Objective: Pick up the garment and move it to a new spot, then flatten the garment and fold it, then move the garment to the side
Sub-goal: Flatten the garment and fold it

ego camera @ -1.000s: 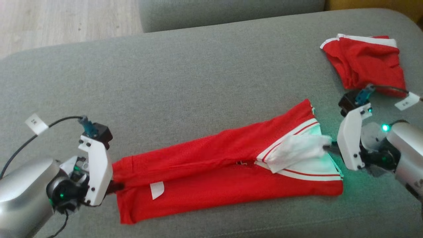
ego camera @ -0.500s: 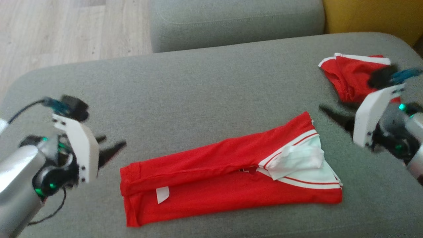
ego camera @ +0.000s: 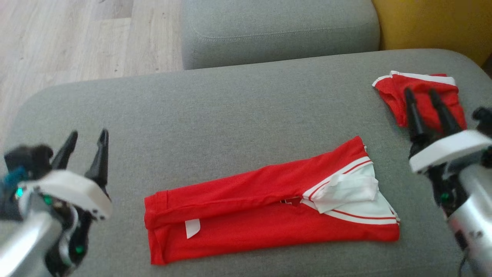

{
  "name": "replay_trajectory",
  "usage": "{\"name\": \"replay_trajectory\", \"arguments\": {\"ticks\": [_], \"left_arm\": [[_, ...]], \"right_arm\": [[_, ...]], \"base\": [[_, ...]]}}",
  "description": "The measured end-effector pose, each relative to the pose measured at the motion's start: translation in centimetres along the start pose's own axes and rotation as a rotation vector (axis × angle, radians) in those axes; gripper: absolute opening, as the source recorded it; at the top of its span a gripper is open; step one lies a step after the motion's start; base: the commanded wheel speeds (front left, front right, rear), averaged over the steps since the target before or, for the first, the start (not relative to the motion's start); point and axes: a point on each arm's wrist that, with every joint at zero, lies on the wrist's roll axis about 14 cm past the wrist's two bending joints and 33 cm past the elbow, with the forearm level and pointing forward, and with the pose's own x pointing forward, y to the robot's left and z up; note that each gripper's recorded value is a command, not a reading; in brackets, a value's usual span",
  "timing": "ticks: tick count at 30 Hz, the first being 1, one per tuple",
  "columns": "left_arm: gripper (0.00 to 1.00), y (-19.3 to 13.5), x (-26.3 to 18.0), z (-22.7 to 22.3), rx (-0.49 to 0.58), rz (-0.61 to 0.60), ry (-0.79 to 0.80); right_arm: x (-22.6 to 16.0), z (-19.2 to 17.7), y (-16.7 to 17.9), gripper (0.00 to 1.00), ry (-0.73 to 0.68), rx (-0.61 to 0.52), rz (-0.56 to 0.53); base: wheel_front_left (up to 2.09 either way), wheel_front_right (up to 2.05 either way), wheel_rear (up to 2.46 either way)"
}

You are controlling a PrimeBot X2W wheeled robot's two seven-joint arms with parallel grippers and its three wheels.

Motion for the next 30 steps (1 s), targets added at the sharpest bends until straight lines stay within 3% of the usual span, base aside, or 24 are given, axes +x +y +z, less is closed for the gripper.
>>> {"name": "replay_trajectory", "arguments": {"ticks": [5, 12, 17, 26, 30], "left_arm": [[1.0, 0.8, -2.0, -0.3, -0.049, 0.159, -0.083], [1.0, 1.1, -4.9, -2.3, -0.068, 0.251, -0.106], [1.0, 0.4, -5.2, -2.7, -0.078, 0.229, -0.12], [1.0, -0.4, -5.1, -4.3, -0.1, 0.202, -0.096], [1.0, -0.1, -5.3, -4.5, -0.104, 0.208, -0.094]], "right_arm": [[-1.8, -3.2, 0.7, 1.0, 0.022, -0.052, -0.017], [-5.2, -8.4, -0.1, 1.0, 0.132, -0.024, -0.1], [-5.6, -10.3, -0.2, 1.0, 0.23, -0.02, -0.12], [-6.4, -16.3, -0.7, 1.0, 0.576, 0.01, -0.171], [-5.9, -17.4, -0.5, 1.0, 0.638, 0.018, -0.181]], "base": [[0.0, 0.0, 0.0], [0.0, 0.0, 0.0], [0.0, 0.0, 0.0], [0.0, 0.0, 0.0], [0.0, 0.0, 0.0]]}}
